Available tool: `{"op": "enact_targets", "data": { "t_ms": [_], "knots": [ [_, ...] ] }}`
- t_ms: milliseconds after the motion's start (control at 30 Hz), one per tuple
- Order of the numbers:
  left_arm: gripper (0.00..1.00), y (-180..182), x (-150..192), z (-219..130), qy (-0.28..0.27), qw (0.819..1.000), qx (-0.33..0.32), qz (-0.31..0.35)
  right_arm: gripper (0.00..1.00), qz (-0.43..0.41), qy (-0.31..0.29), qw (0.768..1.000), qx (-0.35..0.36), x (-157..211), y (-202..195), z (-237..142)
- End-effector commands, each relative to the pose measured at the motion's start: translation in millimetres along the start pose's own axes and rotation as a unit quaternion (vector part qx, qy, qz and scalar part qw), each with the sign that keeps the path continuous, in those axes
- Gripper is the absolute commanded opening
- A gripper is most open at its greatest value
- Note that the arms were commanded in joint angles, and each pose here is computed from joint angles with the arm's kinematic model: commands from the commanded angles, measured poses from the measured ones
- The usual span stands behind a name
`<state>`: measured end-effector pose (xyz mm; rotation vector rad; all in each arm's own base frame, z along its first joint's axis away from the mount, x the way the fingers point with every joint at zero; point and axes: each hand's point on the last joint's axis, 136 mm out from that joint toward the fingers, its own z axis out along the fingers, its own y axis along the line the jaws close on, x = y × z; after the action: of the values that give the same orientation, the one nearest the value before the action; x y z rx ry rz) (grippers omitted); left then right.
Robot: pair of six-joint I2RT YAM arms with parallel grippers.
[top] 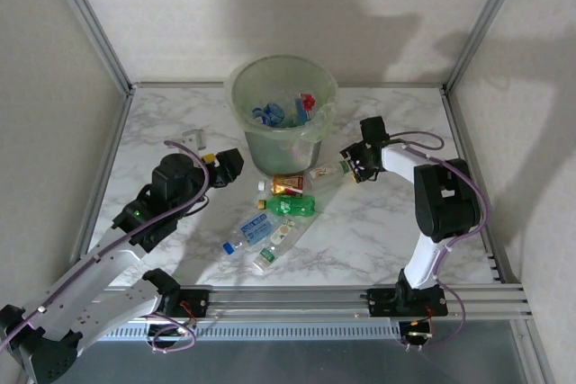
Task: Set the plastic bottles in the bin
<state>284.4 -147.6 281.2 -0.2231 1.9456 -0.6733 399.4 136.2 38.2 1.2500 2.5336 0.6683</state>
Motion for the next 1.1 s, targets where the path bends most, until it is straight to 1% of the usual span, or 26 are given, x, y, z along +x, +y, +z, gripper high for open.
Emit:
{"op": "enact_targets", "data": {
  "t_ms": [0,167,467,633,733,833,967,1067],
  "knots": [
    [0.8,0,-1,1,-0.002,1.0,0.005,-0.007,0.59,0.0,-0.004,1.0,0.017,1,-12,6],
    [0.8,0,-1,1,-0.001,1.0,0.005,-0.006,0.57,-0.005,-0.008,1.0,0.023,0,-17,8],
    [0.8,0,-2,0,-0.001,1.0,0.003,-0.006,0.39,-0.016,-0.024,0.999,0.018,-2,-19,1],
    [0.82,-3,-5,0,-0.002,1.0,0.007,-0.008,0.32,-0.039,-0.053,0.998,-0.004,-7,-11,-22],
    [0.83,-7,-7,1,-0.001,1.0,0.011,-0.008,0.28,-0.066,-0.08,0.994,-0.025,-11,-4,-46],
    [0.84,-11,-10,1,-0.002,1.0,0.019,-0.01,0.25,-0.095,-0.114,0.987,-0.058,-14,6,-79],
    [0.85,-22,-15,-2,-0.004,0.999,0.044,-0.015,0.23,-0.138,-0.17,0.97,-0.102,-17,18,-136],
    [0.87,-35,-20,-5,-0.006,0.997,0.073,-0.019,0.23,-0.179,-0.194,0.955,-0.137,-13,30,-175]
  ]
}}
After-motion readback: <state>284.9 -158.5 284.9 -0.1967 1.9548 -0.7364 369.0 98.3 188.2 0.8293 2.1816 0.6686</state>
